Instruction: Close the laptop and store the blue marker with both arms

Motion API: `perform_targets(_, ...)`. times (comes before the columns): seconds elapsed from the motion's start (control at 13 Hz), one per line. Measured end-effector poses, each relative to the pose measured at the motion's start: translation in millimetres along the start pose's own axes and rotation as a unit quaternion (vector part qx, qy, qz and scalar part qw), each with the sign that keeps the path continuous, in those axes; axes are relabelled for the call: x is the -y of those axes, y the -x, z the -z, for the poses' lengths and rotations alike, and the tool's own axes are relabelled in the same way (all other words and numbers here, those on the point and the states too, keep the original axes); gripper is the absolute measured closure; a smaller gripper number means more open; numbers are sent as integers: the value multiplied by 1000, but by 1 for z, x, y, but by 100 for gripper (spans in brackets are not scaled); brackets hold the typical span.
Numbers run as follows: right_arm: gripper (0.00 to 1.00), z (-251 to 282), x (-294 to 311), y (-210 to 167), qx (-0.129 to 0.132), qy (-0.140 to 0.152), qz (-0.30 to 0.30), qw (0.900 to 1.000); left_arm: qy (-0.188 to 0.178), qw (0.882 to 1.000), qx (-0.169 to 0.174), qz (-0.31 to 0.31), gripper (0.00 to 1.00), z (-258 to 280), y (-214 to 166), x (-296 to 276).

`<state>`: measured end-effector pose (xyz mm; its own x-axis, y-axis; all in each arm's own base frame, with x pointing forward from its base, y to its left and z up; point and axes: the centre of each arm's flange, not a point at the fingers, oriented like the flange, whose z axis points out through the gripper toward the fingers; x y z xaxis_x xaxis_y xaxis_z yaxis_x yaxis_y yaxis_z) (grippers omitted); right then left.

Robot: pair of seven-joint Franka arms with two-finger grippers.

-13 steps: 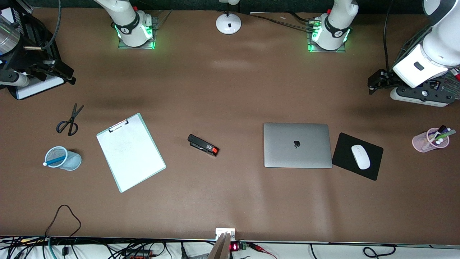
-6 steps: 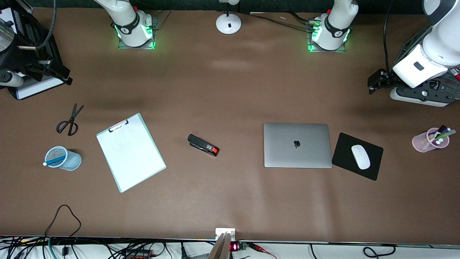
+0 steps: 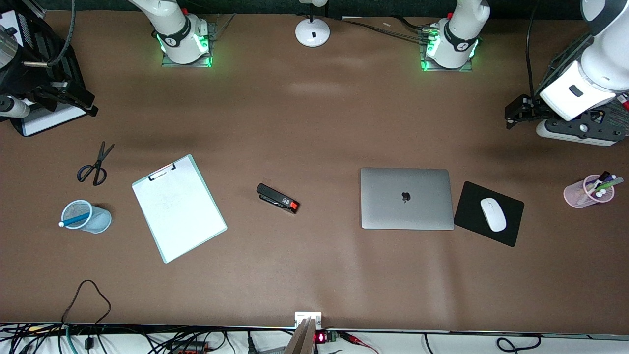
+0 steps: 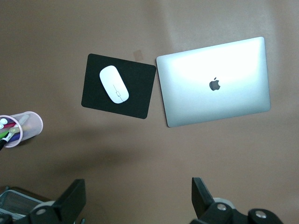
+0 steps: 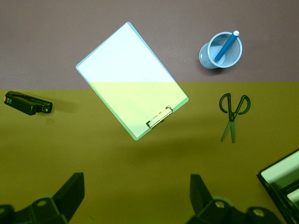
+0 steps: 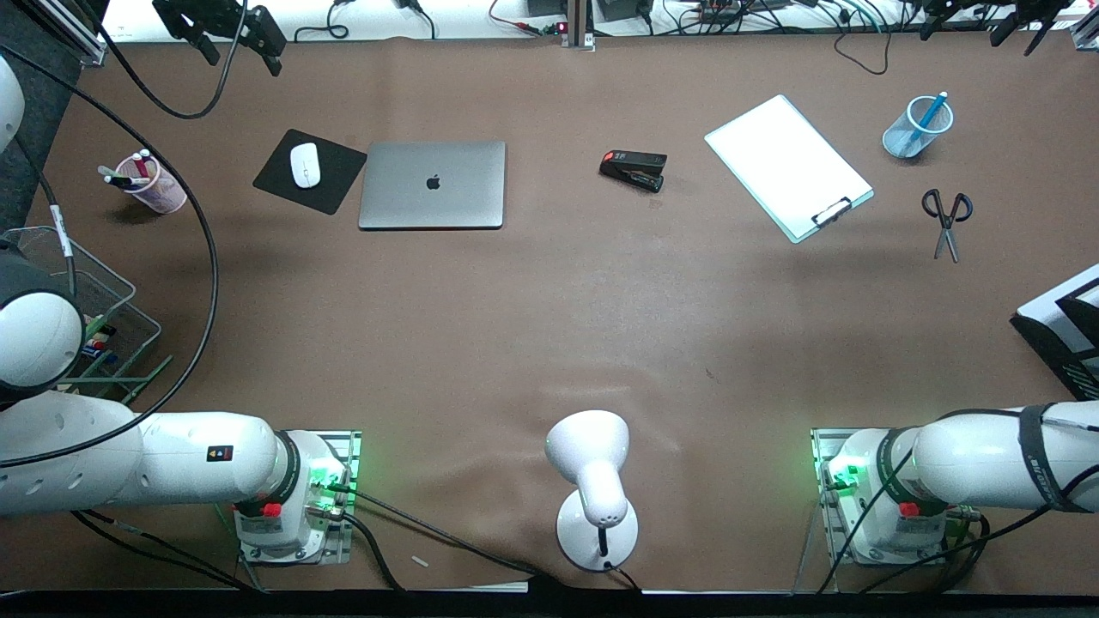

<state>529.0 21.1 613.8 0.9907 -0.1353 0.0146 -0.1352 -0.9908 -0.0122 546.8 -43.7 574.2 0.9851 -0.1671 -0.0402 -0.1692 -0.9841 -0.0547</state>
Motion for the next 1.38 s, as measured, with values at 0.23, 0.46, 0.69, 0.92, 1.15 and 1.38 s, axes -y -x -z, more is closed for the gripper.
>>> perform_targets(0.23,0,0,1,1,1,-5,0,1000,0,1000,0,-2,0,0,0,-2)
perform_targets(0.46,0,0,1,2,2,-10,3,1000,0,1000,0,-2,0,0,0,-3)
perform_targets(0.69,0,-2,-1,1,3,-10,16,1000,0,1000,0,-2,0,0,0,-3)
perform_targets(0.92,0,-3,-1,0,4,-6,51,999,0,1000,0,-2,0,0,0,-3)
perform_targets(1.15,0,-5,-2,-1,5,-2,62,998,0,1000,0,-2,0,0,0,-3)
perform_targets(1.38,0,-5,-5,-2,4,10,62,998,0,1000,0,-2,0,0,0,-3)
